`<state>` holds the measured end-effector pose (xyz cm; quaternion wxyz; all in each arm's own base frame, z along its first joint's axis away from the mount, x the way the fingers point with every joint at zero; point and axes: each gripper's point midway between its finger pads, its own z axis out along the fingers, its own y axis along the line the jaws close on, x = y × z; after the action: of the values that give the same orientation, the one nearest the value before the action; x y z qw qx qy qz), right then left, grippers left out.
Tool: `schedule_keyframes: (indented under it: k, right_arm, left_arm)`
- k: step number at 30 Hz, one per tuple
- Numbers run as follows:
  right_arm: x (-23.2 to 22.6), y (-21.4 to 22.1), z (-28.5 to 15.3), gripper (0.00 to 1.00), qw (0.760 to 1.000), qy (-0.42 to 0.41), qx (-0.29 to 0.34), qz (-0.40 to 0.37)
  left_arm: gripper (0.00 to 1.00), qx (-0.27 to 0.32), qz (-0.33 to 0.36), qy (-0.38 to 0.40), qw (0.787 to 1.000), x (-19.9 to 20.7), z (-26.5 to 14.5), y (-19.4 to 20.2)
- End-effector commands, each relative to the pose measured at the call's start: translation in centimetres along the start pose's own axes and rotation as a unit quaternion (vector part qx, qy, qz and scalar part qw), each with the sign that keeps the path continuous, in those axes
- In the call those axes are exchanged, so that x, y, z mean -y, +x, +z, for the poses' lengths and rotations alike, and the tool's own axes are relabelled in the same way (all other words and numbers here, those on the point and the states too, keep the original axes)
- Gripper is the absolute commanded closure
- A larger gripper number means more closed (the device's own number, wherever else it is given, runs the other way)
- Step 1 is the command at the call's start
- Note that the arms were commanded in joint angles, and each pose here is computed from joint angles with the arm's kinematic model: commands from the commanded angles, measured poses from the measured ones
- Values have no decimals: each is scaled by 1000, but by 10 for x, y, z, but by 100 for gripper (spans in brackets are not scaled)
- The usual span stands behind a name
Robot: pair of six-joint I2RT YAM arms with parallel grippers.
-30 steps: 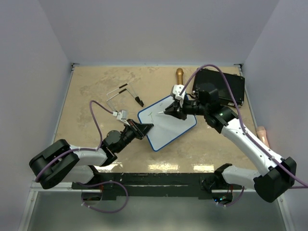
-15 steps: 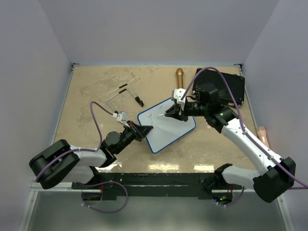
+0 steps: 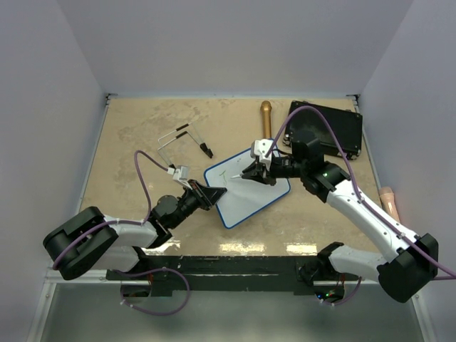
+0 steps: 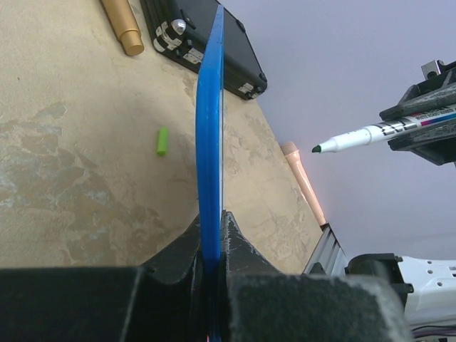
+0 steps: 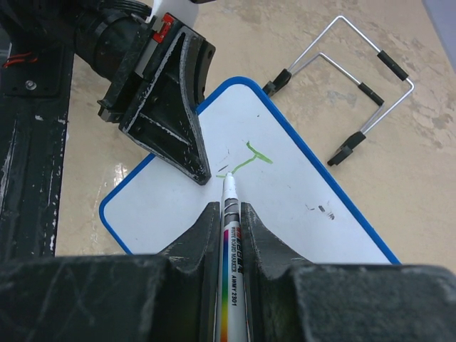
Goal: Write a sentence on the whiteboard
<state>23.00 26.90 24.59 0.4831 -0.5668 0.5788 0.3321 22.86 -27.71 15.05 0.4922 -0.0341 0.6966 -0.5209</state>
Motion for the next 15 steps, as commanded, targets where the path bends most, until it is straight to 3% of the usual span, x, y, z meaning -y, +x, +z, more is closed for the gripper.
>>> schedule_keyframes:
  k: [1,15]
  right_arm:
    - [4,-13,2,100,1000,13,14,-22]
    - [3,-16,10,100,999,21,-6,-31]
  left_arm:
    - [100,194,-22,236,952,120,-31,-102]
    - [100,199,-25,240,950,124,-31,-105]
